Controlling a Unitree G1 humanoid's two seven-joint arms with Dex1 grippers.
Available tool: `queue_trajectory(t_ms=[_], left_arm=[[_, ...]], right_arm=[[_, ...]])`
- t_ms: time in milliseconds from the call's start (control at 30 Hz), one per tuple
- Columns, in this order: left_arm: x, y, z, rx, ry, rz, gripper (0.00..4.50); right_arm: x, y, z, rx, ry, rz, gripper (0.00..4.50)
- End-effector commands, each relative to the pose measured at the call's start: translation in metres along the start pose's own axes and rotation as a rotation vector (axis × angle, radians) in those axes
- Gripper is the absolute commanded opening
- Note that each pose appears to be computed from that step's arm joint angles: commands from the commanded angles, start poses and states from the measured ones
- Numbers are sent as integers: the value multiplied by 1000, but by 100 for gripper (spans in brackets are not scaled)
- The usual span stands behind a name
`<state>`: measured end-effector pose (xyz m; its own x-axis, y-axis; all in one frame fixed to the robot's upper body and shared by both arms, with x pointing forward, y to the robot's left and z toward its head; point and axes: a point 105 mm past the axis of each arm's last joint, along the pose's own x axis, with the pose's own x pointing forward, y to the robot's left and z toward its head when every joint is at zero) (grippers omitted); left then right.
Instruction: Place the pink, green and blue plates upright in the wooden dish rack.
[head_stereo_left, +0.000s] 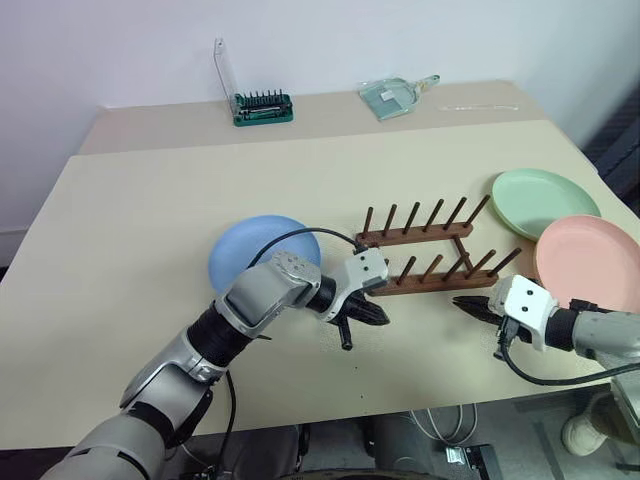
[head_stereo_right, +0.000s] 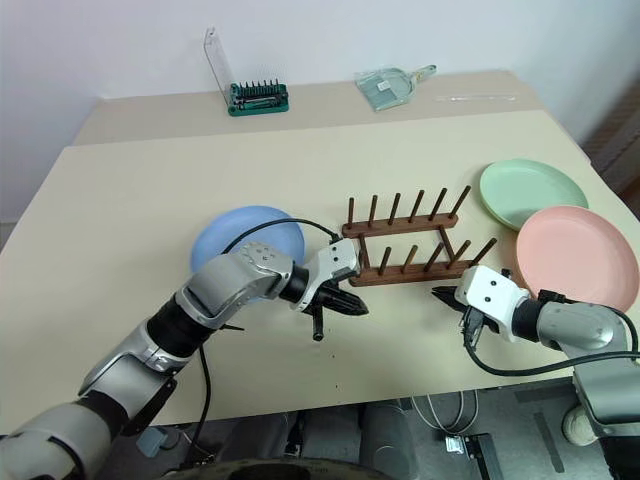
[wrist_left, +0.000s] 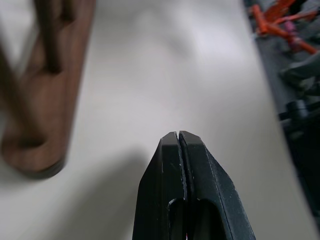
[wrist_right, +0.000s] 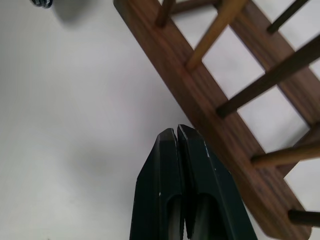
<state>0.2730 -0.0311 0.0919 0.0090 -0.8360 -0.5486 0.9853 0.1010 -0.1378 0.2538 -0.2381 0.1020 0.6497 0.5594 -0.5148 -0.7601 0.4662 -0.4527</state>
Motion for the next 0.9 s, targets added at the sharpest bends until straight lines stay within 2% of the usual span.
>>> queue_trajectory(t_ms=[33, 300, 467, 900], left_arm=[[9, 11, 12, 115, 15, 93, 0], [13, 35, 26, 210, 10, 252, 0], [9, 56, 31, 94, -27, 337, 0], [-13, 106, 42, 120, -57, 499, 0]], right_arm=[[3, -8, 0, -41, 18, -30, 4], [20, -31, 2, -113, 15, -142, 4], [32, -44, 5, -162, -1, -197, 4], [57, -77, 17, -232, -42, -286, 4]])
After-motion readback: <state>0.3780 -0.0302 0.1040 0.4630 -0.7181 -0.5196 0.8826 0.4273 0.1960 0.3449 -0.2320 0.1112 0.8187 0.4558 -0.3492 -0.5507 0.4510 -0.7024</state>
